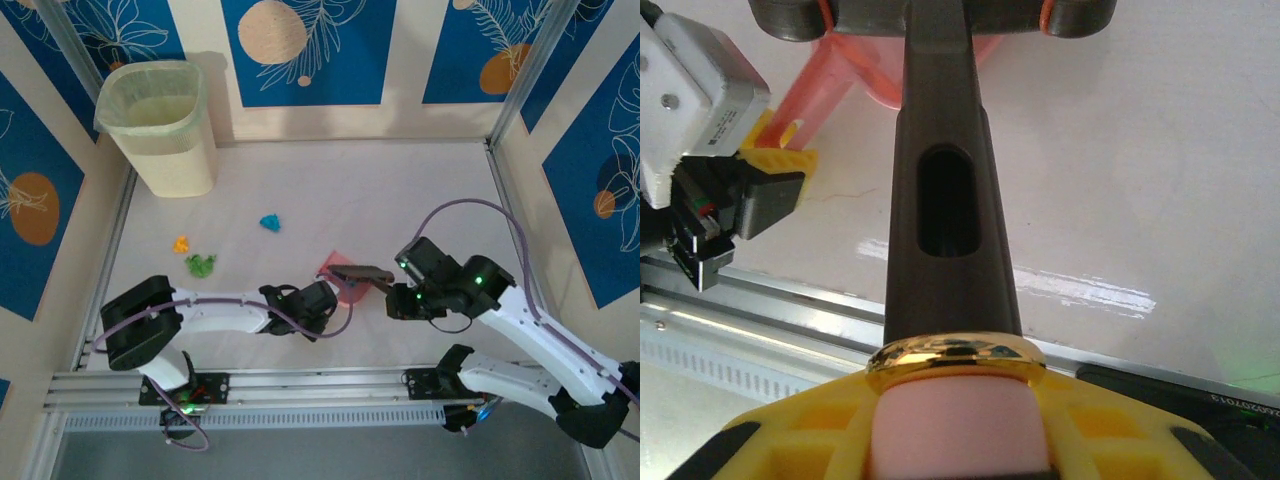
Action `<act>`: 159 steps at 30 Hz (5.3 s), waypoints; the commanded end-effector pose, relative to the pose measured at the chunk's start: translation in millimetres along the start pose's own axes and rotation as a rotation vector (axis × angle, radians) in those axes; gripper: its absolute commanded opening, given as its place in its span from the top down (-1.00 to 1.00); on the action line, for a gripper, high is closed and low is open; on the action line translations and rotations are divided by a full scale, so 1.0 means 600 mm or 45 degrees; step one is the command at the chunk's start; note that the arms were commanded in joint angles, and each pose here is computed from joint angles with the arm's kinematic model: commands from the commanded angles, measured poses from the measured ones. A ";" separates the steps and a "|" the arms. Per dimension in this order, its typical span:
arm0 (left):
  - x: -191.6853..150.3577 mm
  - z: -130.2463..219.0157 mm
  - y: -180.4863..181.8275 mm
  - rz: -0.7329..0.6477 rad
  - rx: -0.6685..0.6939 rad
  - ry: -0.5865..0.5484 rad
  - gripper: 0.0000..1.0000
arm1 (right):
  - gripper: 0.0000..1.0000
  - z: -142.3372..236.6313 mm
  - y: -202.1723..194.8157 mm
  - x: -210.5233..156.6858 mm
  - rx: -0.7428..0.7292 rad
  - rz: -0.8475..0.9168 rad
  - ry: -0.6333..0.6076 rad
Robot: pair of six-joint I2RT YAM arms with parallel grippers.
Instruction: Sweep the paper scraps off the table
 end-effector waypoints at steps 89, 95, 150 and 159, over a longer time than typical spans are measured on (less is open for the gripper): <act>0.484 0.508 0.676 1.494 -0.505 -0.972 1.00 | 1.00 -0.136 0.002 0.060 0.227 0.255 -0.754; 0.501 0.525 0.690 1.527 -0.663 -1.060 1.00 | 1.00 -0.138 0.003 0.059 0.232 0.261 -0.754; 0.443 0.603 0.585 1.391 -1.045 -1.284 1.00 | 1.00 -0.145 -0.005 0.062 0.192 0.243 -0.749; 0.460 0.608 0.387 1.093 -0.987 -1.128 1.00 | 1.00 -0.146 -0.012 0.063 0.171 0.224 -0.752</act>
Point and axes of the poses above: each hand's point on the last joint's axis, 136 mm out from that joint toward the fingers, its own z axis back along the fingers, its own y axis along the line the jaws close on, x = y × z, the point moved 2 cm from there along z, back along the fingers, and after that the axes turned 2 degrees about z, right-handed, at the moved point
